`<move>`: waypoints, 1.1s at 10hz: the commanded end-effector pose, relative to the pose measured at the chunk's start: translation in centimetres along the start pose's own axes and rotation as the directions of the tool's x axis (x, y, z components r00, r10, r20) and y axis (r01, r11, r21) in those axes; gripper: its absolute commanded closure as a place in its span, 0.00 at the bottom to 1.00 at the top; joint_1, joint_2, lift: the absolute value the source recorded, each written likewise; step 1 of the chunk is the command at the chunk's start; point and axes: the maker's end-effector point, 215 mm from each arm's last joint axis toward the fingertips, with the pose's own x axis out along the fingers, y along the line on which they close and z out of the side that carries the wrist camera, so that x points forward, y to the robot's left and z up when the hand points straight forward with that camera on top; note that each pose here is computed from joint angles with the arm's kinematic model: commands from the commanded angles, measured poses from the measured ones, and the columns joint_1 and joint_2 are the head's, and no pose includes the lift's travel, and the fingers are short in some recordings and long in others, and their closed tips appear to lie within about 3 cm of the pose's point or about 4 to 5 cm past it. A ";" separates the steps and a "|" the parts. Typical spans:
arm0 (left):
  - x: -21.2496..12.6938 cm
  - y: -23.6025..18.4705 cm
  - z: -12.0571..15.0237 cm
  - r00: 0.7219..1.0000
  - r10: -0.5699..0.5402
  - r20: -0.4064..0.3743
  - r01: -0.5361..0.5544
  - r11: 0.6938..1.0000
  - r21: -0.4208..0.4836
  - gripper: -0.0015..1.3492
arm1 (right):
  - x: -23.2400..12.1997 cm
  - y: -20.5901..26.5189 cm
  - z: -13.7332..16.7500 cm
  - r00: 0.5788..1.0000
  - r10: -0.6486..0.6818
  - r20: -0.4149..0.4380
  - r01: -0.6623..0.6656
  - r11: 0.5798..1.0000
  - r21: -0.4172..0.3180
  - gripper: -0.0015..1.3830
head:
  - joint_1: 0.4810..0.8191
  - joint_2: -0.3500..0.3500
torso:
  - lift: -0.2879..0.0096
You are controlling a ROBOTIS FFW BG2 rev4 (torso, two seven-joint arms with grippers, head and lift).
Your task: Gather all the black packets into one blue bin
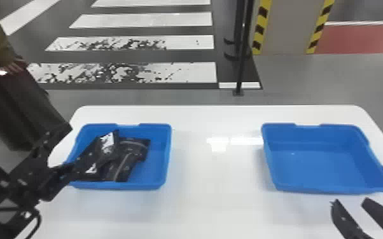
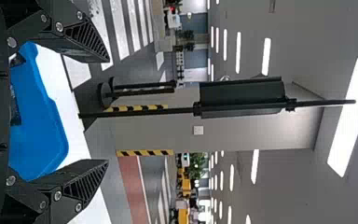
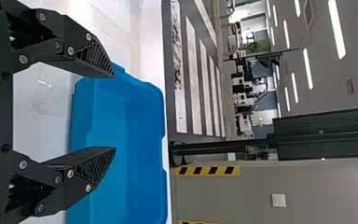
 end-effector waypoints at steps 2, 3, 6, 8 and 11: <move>-6.8 -1.8 0.5 0.997 0.065 -0.047 -0.065 0.998 -0.012 0.21 | -2.1 -1.9 1.5 0.999 -0.044 0.017 0.045 0.997 -0.061 0.37 | 0.63 0.58 | 0.60; -8.7 -3.3 0.6 0.995 0.077 -0.062 -0.078 0.997 -0.020 0.21 | -3.3 -2.9 3.0 0.996 -0.068 0.066 0.074 0.992 -0.100 0.36 | 0.63 0.57 | 0.60; -12.9 -7.9 -0.6 0.986 0.075 -0.147 -0.091 0.991 -0.102 0.21 | -6.4 -4.7 4.4 0.987 -0.101 0.125 0.122 0.978 -0.167 0.34 | 0.63 0.45 | 0.60; -15.3 -8.5 -2.0 0.972 0.094 -0.216 -0.123 0.984 -0.126 0.22 | -7.8 -4.4 4.4 0.987 -0.102 0.121 0.122 0.979 -0.165 0.35 | 0.63 0.37 | 0.60; -17.3 -7.8 0.6 0.954 0.159 -0.252 -0.169 0.985 -0.020 0.22 | -9.2 -4.2 4.4 0.987 -0.110 0.119 0.129 0.978 -0.166 0.35 | 0.63 0.38 | 0.60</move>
